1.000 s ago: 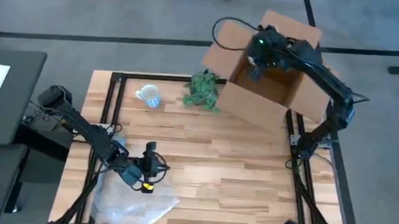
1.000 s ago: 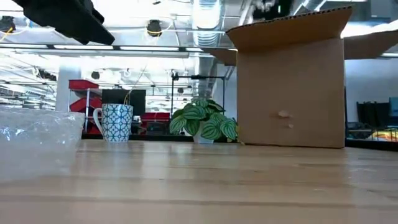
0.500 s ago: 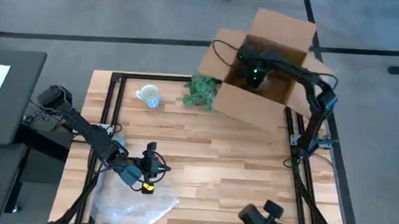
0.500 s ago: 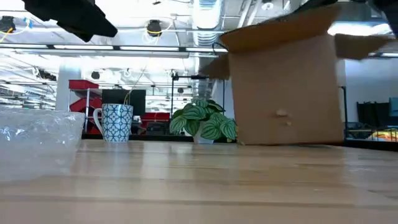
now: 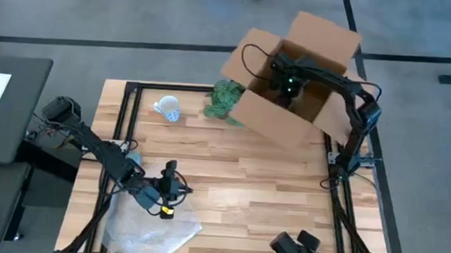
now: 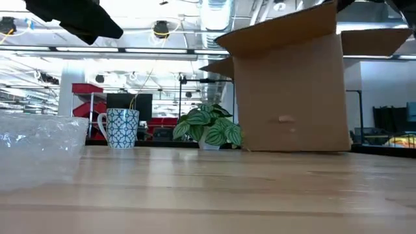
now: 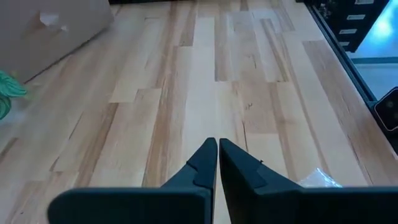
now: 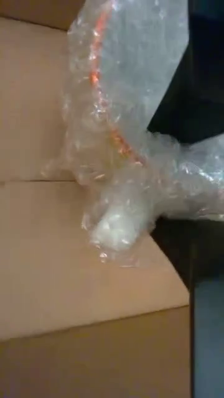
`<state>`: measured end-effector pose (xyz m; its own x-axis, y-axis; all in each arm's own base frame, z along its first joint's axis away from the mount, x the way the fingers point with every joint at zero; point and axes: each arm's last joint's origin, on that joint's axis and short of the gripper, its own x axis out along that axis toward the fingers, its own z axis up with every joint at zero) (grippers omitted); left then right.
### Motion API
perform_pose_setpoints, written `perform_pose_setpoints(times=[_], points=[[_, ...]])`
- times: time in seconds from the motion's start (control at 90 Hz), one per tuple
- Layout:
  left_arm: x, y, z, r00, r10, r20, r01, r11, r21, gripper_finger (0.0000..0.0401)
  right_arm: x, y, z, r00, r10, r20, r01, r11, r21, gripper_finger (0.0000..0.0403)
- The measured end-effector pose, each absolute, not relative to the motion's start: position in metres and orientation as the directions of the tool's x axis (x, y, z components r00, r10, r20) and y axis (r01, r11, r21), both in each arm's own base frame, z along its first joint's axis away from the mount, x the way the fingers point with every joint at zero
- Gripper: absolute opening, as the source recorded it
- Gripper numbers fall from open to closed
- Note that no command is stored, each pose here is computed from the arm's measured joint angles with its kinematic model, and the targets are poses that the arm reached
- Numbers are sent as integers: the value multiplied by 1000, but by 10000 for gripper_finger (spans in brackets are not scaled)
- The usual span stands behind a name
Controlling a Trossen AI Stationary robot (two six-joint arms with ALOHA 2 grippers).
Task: Wrap mug
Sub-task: Put the wrapped yellow mug into the cardboard box, then prepare the bubble wrap
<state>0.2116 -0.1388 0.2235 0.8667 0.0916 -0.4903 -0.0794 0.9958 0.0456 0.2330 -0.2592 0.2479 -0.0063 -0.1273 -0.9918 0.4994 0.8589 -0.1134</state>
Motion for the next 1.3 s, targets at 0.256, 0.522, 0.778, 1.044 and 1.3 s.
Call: perform_pose_setpoints(times=[0.256,0.522,0.778,1.044,1.3], points=[[212,-139,224,867,92,-490,-80,996,45,0,213,-235,301,87,-241,-967,510,844,-164,229],[212,-139,224,867,91,-490,-81,996,43,0,182,-182,372,254,-432,-865,530,811,-249,221],[212,-139,225,873,87,-480,-85,996,25,0,150,-124,420,482,-507,-715,547,811,-207,221],[213,-142,228,872,23,-488,-65,996,-68,0,146,-55,435,855,-76,-513,145,985,94,220],[209,-152,244,722,-235,-650,48,955,-293,0,195,29,414,907,325,-268,-312,946,91,220]])
